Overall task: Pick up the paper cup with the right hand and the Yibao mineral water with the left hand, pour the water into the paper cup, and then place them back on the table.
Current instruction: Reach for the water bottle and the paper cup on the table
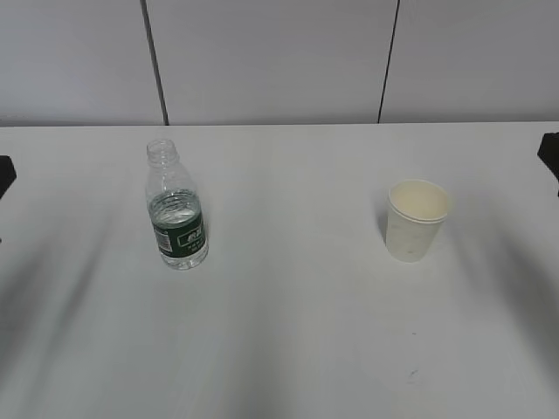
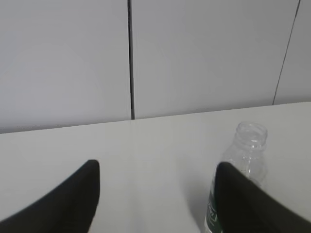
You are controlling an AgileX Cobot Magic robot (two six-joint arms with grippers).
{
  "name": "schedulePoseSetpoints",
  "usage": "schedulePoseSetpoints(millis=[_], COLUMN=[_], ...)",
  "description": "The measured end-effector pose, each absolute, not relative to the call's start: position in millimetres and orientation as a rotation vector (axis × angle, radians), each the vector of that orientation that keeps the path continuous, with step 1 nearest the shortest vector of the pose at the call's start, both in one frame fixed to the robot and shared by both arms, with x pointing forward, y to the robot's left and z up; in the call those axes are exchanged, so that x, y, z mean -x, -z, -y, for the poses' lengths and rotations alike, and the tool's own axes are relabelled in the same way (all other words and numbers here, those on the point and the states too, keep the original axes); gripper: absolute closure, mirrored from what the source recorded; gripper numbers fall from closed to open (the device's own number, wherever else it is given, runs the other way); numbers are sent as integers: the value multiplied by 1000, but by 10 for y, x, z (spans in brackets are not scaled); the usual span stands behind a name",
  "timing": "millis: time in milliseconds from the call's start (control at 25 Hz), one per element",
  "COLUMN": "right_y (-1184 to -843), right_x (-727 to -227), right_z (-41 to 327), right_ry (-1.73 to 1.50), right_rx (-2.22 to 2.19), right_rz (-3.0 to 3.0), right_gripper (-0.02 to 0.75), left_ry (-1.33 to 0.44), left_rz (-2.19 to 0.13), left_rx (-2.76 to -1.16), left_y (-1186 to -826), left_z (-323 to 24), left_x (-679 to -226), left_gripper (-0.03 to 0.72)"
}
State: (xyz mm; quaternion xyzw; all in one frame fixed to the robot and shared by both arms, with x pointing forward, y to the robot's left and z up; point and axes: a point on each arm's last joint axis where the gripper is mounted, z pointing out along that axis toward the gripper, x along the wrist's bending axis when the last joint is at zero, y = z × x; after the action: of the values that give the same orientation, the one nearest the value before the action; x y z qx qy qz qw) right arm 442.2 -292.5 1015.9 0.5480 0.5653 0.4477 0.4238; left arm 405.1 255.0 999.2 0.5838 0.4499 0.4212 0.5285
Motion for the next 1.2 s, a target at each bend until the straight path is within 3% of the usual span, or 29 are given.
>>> schedulePoseSetpoints(millis=[440,720,1200], right_y=[-9617,-9344,-8881], right_x=[-4652,-4785,-4821], right_z=[2806,2748,2748], right_ry=[-1252,-1349,-1272], right_rx=[-1309,-1267,-1415], right_rz=[-1474,-1465,-1572], right_gripper=[186,186,186], left_ry=[-978,-901,-874], left_rz=[-961,-1026,-1013], left_rx=[-1435,-1569,-1601], left_y=[-9568,-9202,-9141], left_z=[-2347,-2301,-2274], left_x=[-4388,-4471,-4477], left_gripper=[230,230,230])
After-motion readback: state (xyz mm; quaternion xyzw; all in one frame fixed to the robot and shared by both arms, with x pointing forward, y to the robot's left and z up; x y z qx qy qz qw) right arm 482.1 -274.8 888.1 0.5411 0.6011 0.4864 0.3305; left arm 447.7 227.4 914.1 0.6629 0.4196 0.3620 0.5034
